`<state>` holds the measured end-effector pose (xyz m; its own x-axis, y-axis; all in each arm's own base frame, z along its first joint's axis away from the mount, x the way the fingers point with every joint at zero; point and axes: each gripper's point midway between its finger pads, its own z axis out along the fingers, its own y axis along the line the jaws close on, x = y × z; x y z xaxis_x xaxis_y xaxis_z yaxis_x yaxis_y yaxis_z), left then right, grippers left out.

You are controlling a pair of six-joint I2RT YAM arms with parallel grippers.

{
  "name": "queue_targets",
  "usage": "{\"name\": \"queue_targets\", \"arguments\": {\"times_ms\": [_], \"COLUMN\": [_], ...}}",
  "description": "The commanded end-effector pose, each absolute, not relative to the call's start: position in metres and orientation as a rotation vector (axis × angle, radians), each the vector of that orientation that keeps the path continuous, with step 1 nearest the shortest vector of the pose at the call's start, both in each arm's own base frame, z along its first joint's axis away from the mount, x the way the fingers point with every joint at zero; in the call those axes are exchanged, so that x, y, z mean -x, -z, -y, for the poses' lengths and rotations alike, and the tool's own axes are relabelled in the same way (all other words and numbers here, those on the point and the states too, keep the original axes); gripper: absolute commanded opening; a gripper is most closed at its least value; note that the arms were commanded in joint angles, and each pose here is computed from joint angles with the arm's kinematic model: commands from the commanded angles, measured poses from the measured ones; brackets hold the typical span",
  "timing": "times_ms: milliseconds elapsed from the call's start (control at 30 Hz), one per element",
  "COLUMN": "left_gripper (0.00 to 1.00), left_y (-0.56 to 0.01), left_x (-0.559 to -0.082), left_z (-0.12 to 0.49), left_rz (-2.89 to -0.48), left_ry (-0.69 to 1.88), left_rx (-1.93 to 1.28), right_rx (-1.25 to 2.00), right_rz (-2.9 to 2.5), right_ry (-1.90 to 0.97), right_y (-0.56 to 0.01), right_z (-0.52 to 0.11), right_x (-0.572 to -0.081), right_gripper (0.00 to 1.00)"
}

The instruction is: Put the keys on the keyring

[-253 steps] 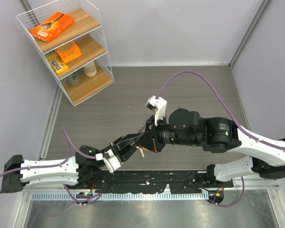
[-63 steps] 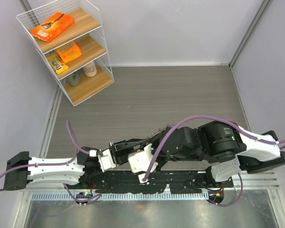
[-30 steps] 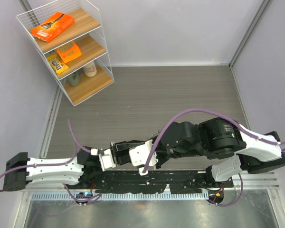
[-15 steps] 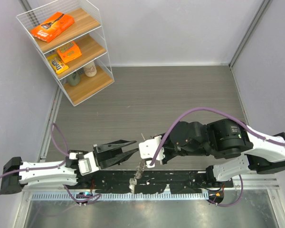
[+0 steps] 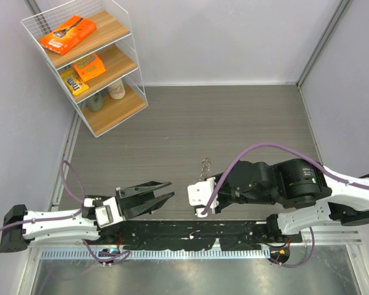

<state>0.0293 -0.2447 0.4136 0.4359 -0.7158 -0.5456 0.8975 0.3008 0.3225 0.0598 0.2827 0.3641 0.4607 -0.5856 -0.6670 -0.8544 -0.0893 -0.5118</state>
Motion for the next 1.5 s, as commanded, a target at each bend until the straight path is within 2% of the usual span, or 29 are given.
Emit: {"name": "queue_targets", "arguments": {"times_ms": [0,500,800,1267,1333,1467], "left_gripper": [0.3,0.33,0.41,0.43,0.39,0.23], "left_y": [-0.423,-0.396,-0.395,-0.393,-0.392,-0.393], "left_x": [-0.029,-0.012,-0.022,-0.026,-0.027,-0.028], "left_z": [0.249,0.274,0.282,0.296,0.298,0.302], "left_rz": [-0.34,-0.448,-0.495,-0.519,-0.525,-0.528], "left_ry": [1.12,1.22,1.181,1.168,1.162,1.156], "left_rx": [-0.649,-0.859,-0.862,-0.886,-0.888,-0.9], "right_rx": [1.645,1.514,1.495,1.48,1.48,1.463], "right_rz": [-1.203,-1.165,-1.127,-1.094,-1.087,-1.069], "right_ry": [-0.44,-0.542,-0.649,-0.754,-0.763,-0.785], "right_y": [-0.391,-0.406,-0.411,-0.417,-0.417,-0.423], "right_z": [-0.289,-0.285,-0.284,-0.288,-0.289,-0.288], "right_x": [-0.062,-0.059,-0.046,-0.033,-0.032,-0.03], "right_gripper": [0.06,0.06,0.06,0.06,0.06,0.06]}}
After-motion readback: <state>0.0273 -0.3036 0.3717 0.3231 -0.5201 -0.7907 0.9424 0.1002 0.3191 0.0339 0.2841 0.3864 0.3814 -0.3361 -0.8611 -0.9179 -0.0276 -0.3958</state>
